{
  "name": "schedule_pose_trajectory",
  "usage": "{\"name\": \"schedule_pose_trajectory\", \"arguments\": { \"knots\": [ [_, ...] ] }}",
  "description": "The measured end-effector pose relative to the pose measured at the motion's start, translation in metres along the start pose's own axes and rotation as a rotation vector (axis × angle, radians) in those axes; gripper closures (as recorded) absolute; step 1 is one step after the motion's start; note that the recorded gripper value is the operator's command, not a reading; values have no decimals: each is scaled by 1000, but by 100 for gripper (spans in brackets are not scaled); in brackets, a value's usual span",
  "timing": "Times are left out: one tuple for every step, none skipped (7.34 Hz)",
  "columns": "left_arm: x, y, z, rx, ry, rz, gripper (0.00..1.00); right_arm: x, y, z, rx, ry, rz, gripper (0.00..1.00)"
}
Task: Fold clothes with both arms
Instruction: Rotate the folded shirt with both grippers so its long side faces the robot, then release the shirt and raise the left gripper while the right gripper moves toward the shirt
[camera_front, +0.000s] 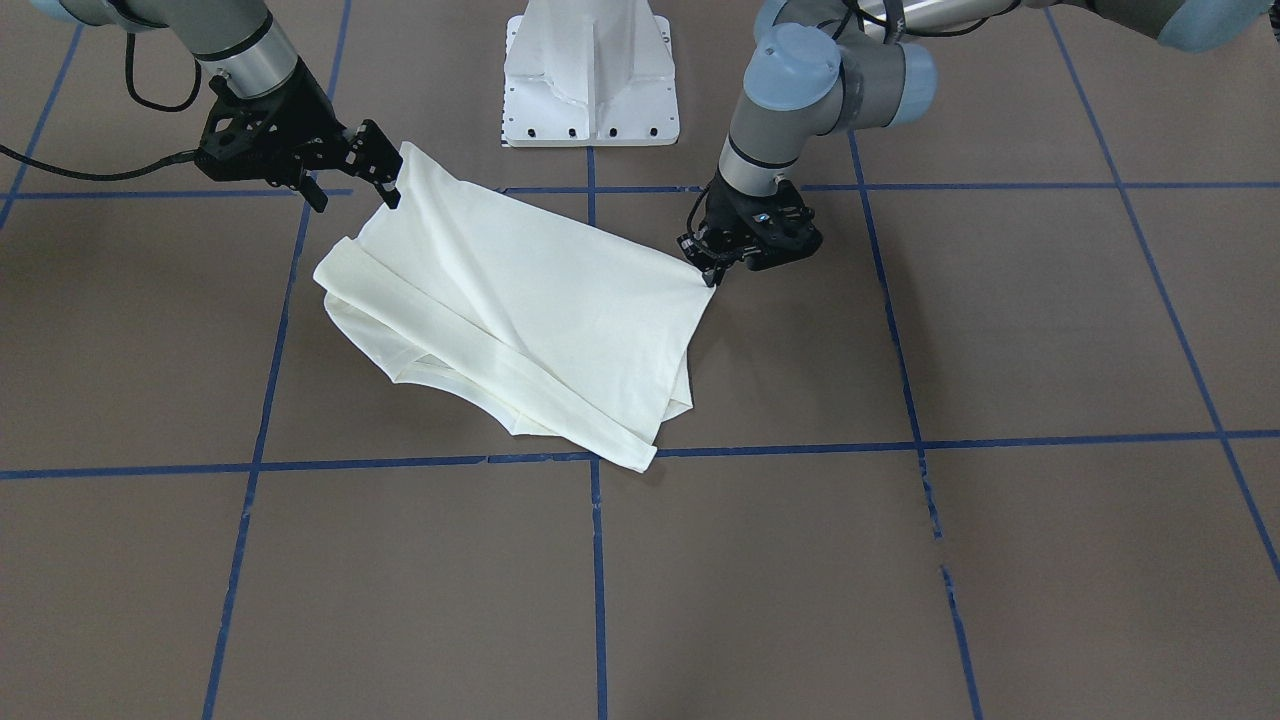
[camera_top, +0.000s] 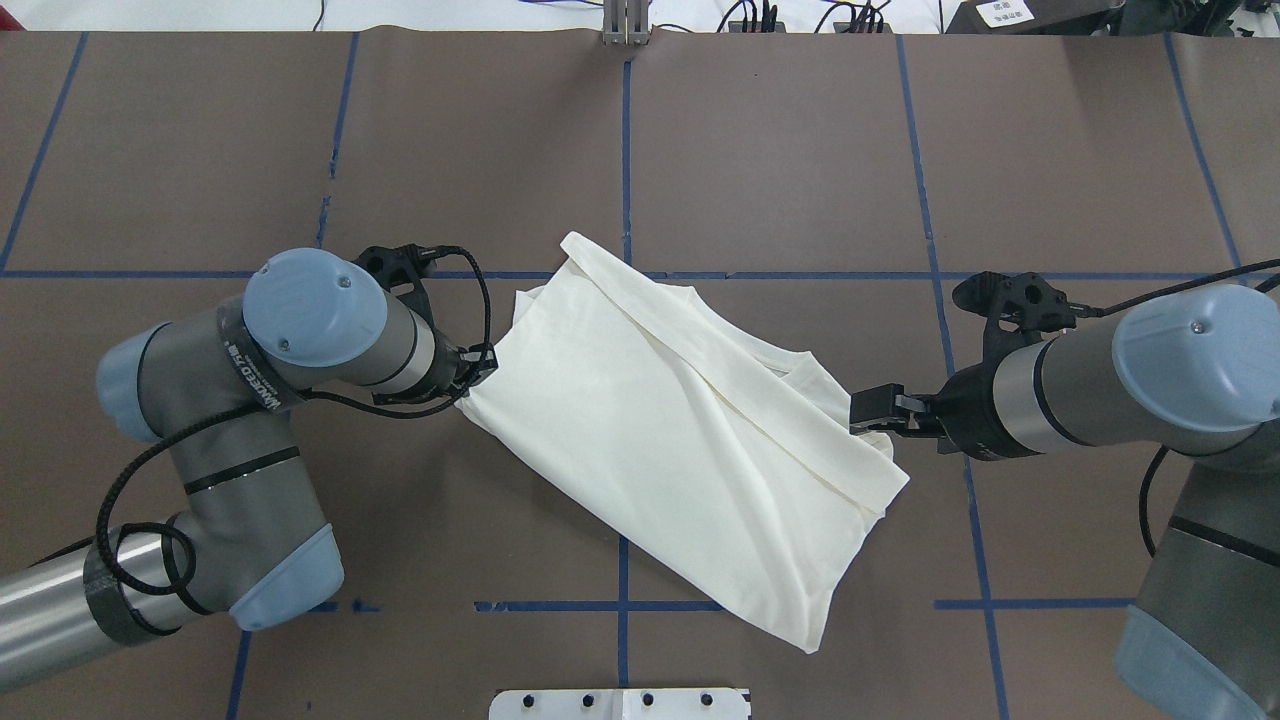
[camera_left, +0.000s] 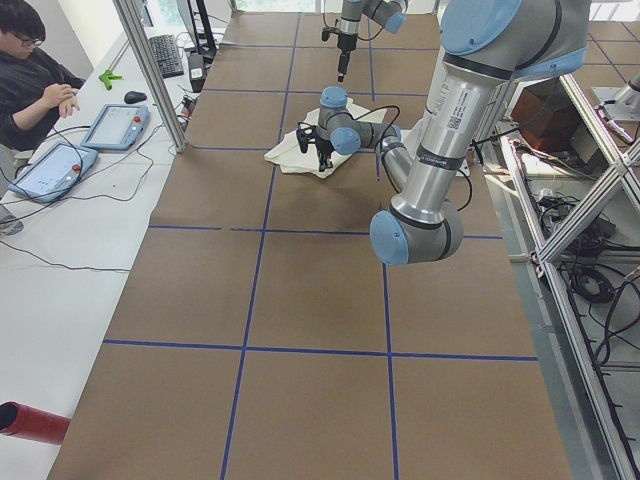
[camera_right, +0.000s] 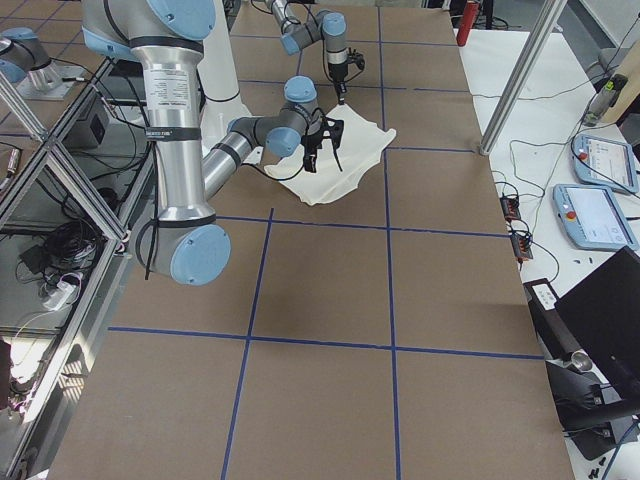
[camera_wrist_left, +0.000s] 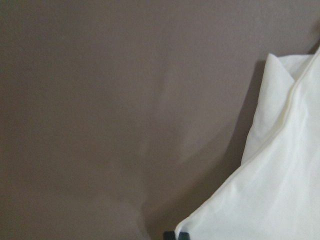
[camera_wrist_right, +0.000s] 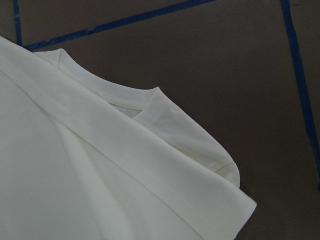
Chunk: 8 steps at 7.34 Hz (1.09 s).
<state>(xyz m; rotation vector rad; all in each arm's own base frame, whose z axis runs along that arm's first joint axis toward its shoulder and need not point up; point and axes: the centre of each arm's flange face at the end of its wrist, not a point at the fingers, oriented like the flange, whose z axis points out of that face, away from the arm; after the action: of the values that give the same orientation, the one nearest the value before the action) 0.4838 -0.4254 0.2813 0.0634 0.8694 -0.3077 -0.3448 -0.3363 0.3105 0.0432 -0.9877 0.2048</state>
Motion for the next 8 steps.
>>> {"name": "schedule_pose_trajectory", "arguments": {
  "knots": [
    [1,-24,9,59,-13,44,100,2,-4,2,5,6,4,0],
    [15,-57,27,124,8,65,100,6,-8,3,11,14,11,0],
    [37,-100,49,179,36,76,100,8,-11,5,16,19,16,0],
    [55,-149,63,239,58,105,100,9,-13,6,20,23,21,0],
    [62,-189,66,301,72,146,100,10,-15,7,22,26,25,0],
    [62,-216,67,350,77,175,100,11,-15,8,24,29,27,0],
    [61,-230,68,383,77,190,98,12,-16,9,26,32,29,0],
    [60,-237,69,406,78,195,1,12,-18,12,27,35,30,0]
  ]
}}
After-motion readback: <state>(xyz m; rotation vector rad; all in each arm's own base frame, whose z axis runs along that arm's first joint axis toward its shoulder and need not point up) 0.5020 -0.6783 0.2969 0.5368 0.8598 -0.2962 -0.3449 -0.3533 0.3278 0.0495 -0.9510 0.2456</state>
